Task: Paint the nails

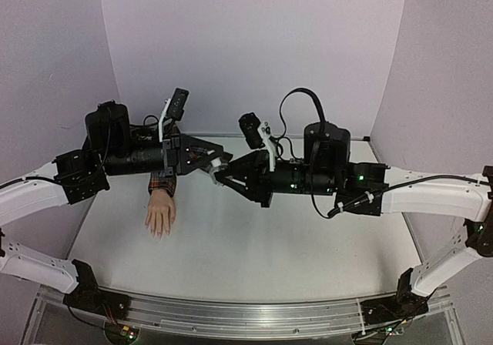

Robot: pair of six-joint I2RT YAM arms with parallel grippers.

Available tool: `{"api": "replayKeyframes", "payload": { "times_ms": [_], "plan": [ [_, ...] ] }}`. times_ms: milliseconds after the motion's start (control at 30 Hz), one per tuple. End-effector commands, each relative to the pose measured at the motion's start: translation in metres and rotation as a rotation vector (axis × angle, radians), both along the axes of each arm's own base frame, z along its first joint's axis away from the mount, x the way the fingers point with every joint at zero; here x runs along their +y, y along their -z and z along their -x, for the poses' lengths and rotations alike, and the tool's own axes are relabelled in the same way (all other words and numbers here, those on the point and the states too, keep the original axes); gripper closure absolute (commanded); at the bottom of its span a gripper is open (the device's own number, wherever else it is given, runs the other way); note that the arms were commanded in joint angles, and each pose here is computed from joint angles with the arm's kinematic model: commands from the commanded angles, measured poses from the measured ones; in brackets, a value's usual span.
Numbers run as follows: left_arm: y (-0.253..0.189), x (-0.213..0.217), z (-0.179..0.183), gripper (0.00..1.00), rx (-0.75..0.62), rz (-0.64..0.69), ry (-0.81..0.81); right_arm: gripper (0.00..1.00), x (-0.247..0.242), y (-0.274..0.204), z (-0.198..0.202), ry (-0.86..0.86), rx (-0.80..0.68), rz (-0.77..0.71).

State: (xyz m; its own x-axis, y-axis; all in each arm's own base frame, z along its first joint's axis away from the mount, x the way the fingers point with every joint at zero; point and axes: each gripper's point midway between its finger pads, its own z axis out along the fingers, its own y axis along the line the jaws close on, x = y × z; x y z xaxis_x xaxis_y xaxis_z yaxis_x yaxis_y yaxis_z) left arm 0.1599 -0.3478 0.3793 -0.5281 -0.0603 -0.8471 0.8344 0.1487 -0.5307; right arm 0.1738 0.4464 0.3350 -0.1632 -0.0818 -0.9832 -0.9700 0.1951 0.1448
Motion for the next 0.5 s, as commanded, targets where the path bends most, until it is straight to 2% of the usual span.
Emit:
{"api": "replayKeyframes", "payload": {
  "times_ms": [0,33,100,133,200,300,400,467],
  "plan": [
    [-0.008,-0.003,-0.020,1.00,0.012,-0.037,-0.115,1.00,-0.017,-0.025,-0.077,0.502,-0.045,-0.056],
    [-0.004,-0.002,-0.031,1.00,0.023,-0.058,-0.179,1.00,-0.026,-0.026,-0.090,0.642,-0.066,-0.044],
    [0.011,0.007,-0.064,1.00,0.076,-0.114,-0.398,1.00,-0.050,-0.024,-0.112,1.032,-0.150,0.037],
    [0.022,0.012,-0.078,1.00,0.113,-0.150,-0.487,1.00,-0.055,-0.026,-0.113,1.146,-0.204,0.091],
    [0.032,0.008,-0.089,1.00,0.139,-0.195,-0.530,1.00,-0.046,-0.030,-0.112,1.230,-0.275,0.158],
    [0.025,-0.012,-0.078,0.97,0.139,-0.149,-0.412,1.00,-0.027,-0.031,-0.111,1.170,-0.304,0.175],
    [0.008,-0.020,-0.055,0.75,0.118,-0.072,-0.269,1.00,-0.011,-0.023,-0.097,0.956,-0.308,0.155],
    [0.000,-0.016,-0.042,0.60,0.106,-0.036,-0.216,1.00,0.001,-0.024,-0.078,0.731,-0.300,0.111]
  ]
}}
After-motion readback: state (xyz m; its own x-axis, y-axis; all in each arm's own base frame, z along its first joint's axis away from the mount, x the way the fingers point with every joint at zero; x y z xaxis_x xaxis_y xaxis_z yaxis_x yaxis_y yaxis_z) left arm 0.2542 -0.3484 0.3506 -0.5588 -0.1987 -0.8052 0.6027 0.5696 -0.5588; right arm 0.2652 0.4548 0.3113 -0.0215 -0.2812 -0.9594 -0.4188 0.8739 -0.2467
